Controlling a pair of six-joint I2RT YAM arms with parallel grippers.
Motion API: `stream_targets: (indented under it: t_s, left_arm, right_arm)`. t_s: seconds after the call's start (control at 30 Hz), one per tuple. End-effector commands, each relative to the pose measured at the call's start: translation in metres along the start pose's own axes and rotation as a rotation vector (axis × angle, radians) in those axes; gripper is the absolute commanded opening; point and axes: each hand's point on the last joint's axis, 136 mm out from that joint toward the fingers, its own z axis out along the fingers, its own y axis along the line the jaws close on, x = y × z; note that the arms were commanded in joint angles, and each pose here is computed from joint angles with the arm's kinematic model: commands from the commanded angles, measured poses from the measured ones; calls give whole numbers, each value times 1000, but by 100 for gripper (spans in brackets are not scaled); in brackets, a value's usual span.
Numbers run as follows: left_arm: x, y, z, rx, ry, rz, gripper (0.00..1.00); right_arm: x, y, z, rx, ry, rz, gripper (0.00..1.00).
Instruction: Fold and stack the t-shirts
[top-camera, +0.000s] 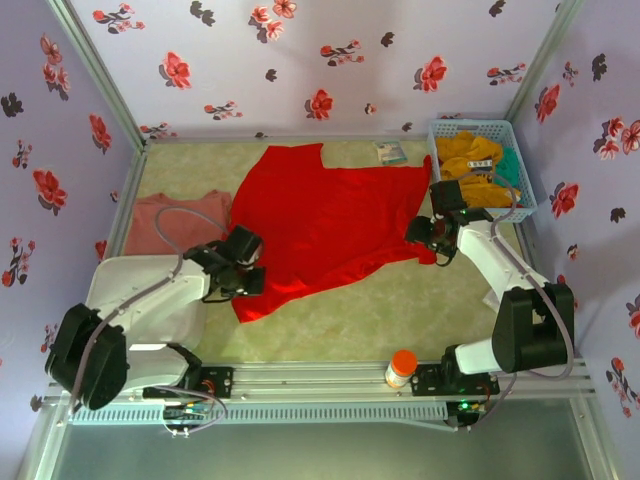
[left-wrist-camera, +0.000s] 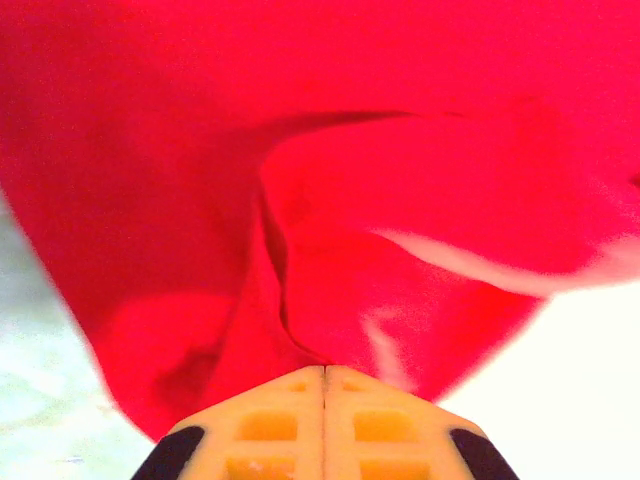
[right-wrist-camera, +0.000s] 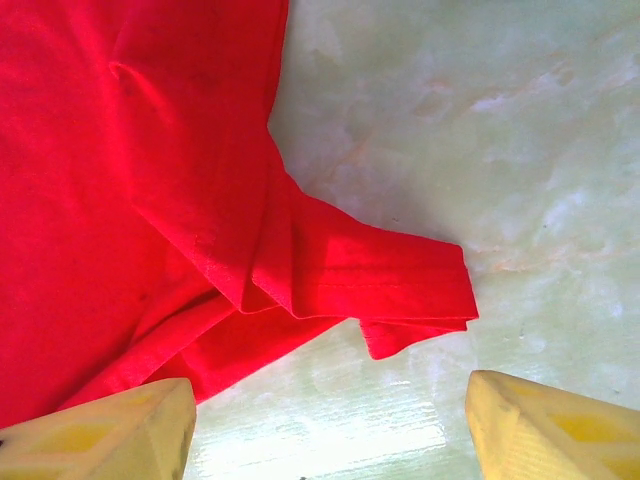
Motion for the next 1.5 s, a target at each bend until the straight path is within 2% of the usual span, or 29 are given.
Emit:
stream_targets:
  t_s: [0.0,0.17,0.37,0.47,0.6,0.67,0.77,0.83,0.93,1.03,1.1,1.2,1.4,1.47]
  left_arm:
    - [16,-38,-18,100,15,135,0]
    - [67,-88,-20,220,89,313,0]
    - [129,-127,-23,352,150,430,0]
    - [145,-123,-22,335,177,452,0]
    - [149,-90,-13,196,198,430,0]
    - [141,-76,-13,116,170,422,6]
    - [123,-62,-13,42,127,353,18]
    - [111,-53,-13,19,106,284,22]
    - [94,-50,-17,56,51,176,27]
    - [85,-52,-18,124,5,67,38]
    - [89,-49,-14,144,12,21,40]
    - [101,-36,-7,105,57,-23,40]
    - [122,-27,3,91,140,-82,40]
    - [126,-29,8,103,156,-98,41]
  right_arm:
    - [-2,-1,2,0,-7,12,72]
    - [-2,-2,2,6,4,15,72]
    - [2,-16,2,58,7,50,72]
    - [6,-23,3,81,17,49,72]
    - [18,-25,10,77,45,36,73]
    - [24,-30,16,98,67,38,75]
    - [32,-38,25,133,95,60,76]
    - [38,-42,31,149,109,80,74]
    - [44,-40,38,121,112,133,71]
    - [45,-35,46,79,104,190,69]
    - [43,-29,51,50,106,217,67]
    - [41,-22,60,20,116,247,63]
    - [41,-24,72,34,128,256,54]
    - [41,-29,73,62,124,246,37]
